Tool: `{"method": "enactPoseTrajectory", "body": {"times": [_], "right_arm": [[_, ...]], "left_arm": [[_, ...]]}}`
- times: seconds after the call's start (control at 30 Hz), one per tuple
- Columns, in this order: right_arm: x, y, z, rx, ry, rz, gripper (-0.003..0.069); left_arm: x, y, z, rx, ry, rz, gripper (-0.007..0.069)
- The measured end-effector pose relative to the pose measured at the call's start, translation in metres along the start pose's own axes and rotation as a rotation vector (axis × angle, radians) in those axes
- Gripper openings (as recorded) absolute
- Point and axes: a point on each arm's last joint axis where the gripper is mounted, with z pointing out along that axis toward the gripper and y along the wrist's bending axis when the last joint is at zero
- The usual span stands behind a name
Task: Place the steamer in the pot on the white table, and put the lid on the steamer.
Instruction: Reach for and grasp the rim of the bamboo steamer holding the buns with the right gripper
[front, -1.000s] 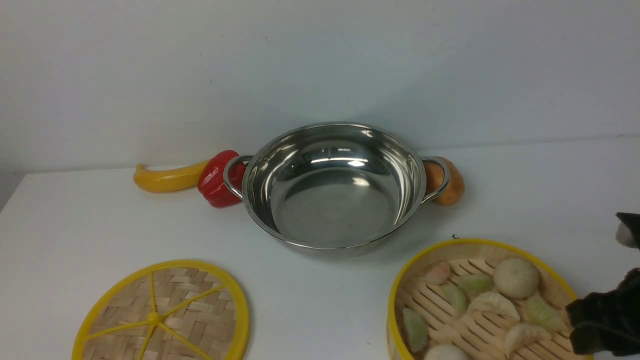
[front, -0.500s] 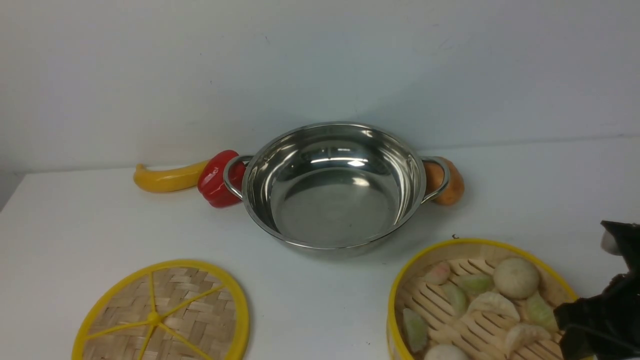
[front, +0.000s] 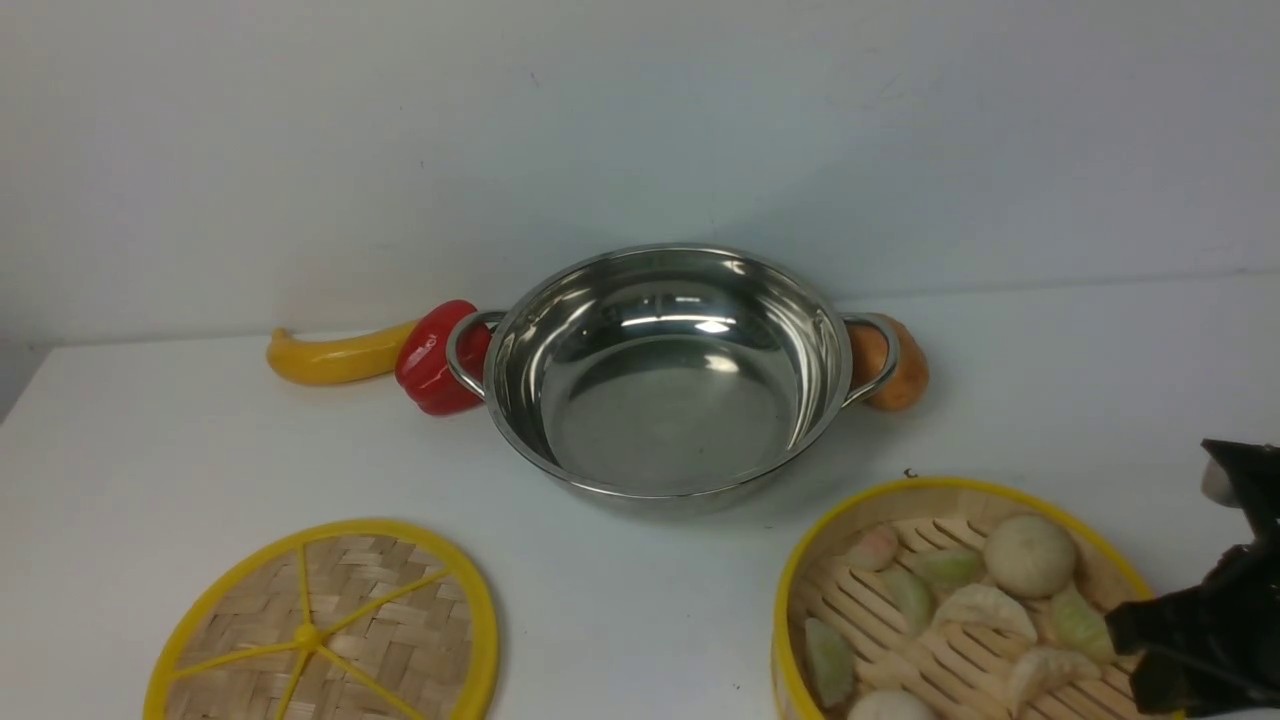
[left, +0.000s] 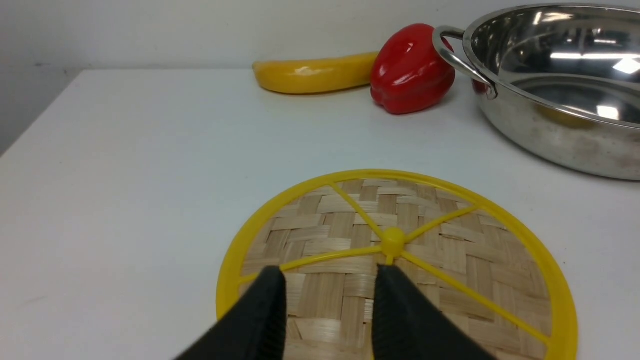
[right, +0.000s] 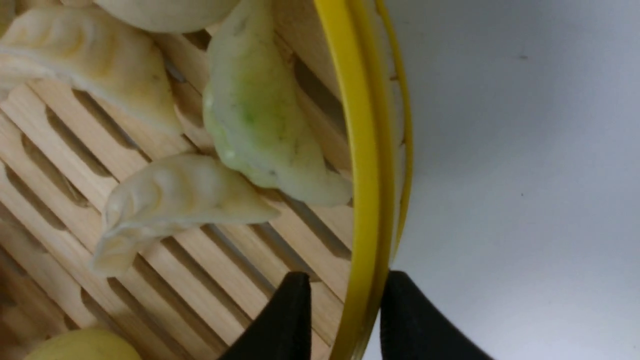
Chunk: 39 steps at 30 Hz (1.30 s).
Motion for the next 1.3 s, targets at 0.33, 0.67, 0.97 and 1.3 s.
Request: {"method": "enactPoseTrajectory", "body": {"times": [0.33, 0.67, 0.97, 1.3], "right_arm": [[-0.002, -0.001, 0.0, 0.01, -0.021, -0.009, 0.029], [-0.005, -0.002, 0.004, 0.016, -0.037, -0.011, 0.0325], [-0.006, -0.005, 0.016, 0.022, 0.013, -0.013, 0.0324], [-0.007, -0.004, 0.016, 0.021, 0.016, -0.04, 0.0155]], "left_arm": [[0.0, 0.0, 0.0, 0.0, 0.0, 0.0, 0.0241], [0.0, 0.0, 0.0, 0.0, 0.0, 0.0, 0.0241], [0.0, 0.0, 0.0, 0.0, 0.0, 0.0, 0.0241], [0.0, 0.0, 0.0, 0.0, 0.0, 0.0, 0.0241]]}}
